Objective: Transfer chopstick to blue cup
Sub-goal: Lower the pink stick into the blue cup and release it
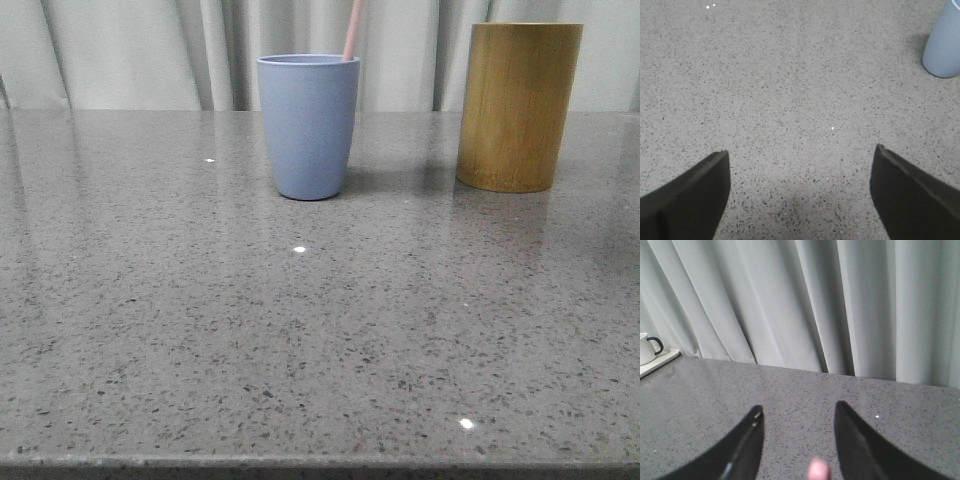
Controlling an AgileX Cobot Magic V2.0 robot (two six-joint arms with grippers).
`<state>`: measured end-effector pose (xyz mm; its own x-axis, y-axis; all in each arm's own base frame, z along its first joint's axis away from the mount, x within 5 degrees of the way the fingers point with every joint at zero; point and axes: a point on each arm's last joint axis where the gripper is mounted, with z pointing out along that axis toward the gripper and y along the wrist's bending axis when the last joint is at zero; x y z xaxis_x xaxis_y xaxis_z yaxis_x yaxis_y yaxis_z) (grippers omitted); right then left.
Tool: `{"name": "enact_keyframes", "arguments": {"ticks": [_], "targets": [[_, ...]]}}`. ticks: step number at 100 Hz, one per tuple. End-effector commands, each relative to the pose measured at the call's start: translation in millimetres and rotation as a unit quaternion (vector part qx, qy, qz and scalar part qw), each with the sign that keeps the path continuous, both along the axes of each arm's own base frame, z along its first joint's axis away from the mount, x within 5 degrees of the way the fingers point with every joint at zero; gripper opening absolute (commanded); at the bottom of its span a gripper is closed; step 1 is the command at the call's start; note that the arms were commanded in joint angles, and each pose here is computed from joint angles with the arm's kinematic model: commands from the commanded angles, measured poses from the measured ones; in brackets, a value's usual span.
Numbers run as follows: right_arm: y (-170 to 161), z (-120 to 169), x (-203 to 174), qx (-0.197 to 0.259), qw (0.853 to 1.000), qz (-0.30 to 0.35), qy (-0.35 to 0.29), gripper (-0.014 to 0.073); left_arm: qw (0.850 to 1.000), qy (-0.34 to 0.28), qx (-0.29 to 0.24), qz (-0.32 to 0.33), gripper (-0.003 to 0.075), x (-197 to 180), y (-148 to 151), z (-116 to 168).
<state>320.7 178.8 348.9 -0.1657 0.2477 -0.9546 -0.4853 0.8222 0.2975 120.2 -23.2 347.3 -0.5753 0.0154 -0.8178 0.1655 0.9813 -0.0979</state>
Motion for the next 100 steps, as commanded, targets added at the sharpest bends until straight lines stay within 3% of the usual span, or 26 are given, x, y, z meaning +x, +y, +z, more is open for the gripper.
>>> {"name": "enact_keyframes", "arguments": {"ticks": [1, 22, 46, 65, 80, 100], "targets": [[-4, 35, -9, 0.038, 0.997, 0.005, -0.069, 0.0474, 0.999, -0.038, -0.016, 0.005, 0.0557, 3, -1, 12], [-27, 51, -18, 0.027, 0.998, -0.023, -0.056, 0.0474, 0.999, -0.038, -0.016, 0.005, 0.0557, 3, -1, 12], [-94, 87, -44, 0.009, 0.992, -0.118, -0.045, 0.0472, 0.999, -0.038, -0.016, 0.005, 0.0557, 3, -1, 12], [-137, 102, -85, -0.060, 0.979, -0.189, -0.048, 0.0472, 0.999, -0.038, -0.016, 0.005, 0.0557, 3, -1, 12], [-154, 90, -121, -0.108, 0.969, -0.222, -0.020, 0.0472, 0.999, -0.038, -0.016, 0.005, 0.0557, 3, -1, 12], [-166, 57, -167, -0.135, 0.961, -0.239, 0.023, 0.0472, 0.999, -0.038, -0.016, 0.005, 0.0557, 3, -1, 12]]}}
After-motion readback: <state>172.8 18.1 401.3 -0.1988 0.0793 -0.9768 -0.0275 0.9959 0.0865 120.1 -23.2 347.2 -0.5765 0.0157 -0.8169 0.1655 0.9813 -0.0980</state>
